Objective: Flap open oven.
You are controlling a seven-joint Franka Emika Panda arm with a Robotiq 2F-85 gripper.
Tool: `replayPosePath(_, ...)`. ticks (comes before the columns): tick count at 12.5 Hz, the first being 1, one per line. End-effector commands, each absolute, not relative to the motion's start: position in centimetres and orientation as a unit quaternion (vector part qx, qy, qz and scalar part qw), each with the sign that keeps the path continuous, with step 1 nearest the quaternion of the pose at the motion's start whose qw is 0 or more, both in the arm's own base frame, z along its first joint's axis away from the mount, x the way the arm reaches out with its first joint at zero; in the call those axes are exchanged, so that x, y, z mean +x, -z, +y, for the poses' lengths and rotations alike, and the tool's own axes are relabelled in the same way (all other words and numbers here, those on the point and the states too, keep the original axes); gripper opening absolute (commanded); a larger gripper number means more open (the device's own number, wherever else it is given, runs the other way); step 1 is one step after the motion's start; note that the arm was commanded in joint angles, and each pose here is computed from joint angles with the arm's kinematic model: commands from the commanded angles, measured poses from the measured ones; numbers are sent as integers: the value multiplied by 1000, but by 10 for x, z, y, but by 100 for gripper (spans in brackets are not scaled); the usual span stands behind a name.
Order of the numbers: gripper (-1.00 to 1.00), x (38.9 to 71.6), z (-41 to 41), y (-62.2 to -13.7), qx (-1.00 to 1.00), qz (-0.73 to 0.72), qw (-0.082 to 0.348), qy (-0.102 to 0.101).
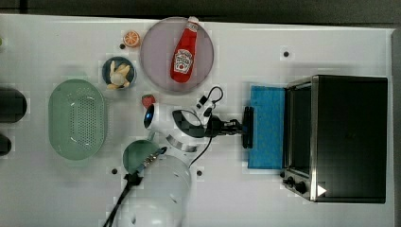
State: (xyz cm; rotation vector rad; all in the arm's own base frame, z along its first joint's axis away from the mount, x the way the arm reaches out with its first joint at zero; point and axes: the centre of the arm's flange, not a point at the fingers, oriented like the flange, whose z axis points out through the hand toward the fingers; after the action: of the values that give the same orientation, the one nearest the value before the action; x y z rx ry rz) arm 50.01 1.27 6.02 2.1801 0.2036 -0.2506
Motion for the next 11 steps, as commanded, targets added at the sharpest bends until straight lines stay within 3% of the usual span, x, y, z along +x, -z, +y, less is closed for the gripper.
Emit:
replayPosePath(1,-65,525,19,-67,873,26,484,59)
replayPosePath(3,-65,527,20,-65,863,18,501,61)
replayPosePath(5,-65,533,25,-77,869,11,492,49)
replayPosePath(8,-65,550,39,-110,896,-16,444,16)
replayPosePath(11,-65,567,48,-160,926,-79,369,-1)
